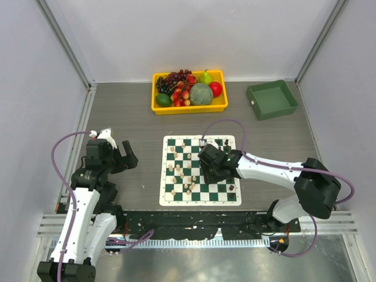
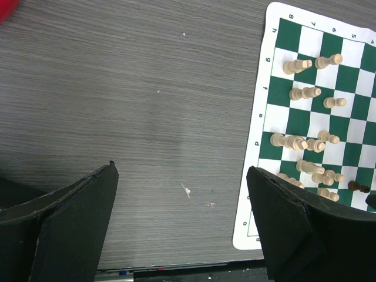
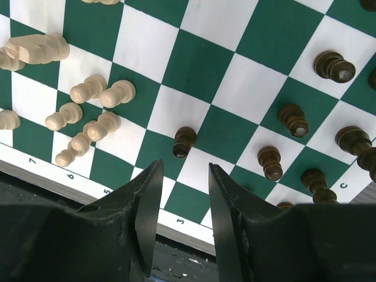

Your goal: Set up the chess pieces on the board

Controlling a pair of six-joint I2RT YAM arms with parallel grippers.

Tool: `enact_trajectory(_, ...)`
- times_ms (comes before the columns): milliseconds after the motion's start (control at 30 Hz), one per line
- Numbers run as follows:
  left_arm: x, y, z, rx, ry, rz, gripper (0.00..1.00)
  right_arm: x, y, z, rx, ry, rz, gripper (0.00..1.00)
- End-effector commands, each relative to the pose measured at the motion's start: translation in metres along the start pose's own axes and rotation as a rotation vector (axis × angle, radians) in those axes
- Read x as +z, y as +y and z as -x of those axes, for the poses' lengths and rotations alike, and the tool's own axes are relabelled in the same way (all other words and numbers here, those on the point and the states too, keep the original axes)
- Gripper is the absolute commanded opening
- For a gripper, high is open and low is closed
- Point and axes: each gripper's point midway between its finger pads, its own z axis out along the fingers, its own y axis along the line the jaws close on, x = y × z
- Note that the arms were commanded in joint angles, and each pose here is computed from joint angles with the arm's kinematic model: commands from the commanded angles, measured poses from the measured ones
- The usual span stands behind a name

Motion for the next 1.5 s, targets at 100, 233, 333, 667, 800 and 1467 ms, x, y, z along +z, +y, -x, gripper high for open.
enact_trajectory(100,-0.004,-0.005,0.009,-0.006,-0.026,-0.019,1.00,0.003,0.015,0.018,-0.039,-0.030,0.031,0.43)
enact_trajectory(233,-0.004,-0.005,0.010,-0.006,-0.028,-0.018,1.00,0.008,0.017,0.018,-0.046,-0.021,0.030,0.38)
enact_trajectory(333,-0.004,-0.005,0.009,-0.005,-0.025,-0.018,1.00,0.009,0.016,0.019,-0.049,-0.017,0.024,0.32)
enact_trajectory(667,-0.004,-0.005,0.010,-0.007,-0.029,-0.020,1.00,0.003,0.012,0.019,-0.047,-0.035,0.022,0.20)
enact_trajectory(800,-0.005,-0.005,0.009,-0.006,-0.031,-0.020,1.00,0.008,0.012,0.015,-0.050,-0.021,0.021,0.29)
enact_trajectory(1467,-0.005,-0.005,0.009,-0.006,-0.031,-0.019,0.99,-0.009,0.016,0.017,-0.046,-0.050,0.048,0.13)
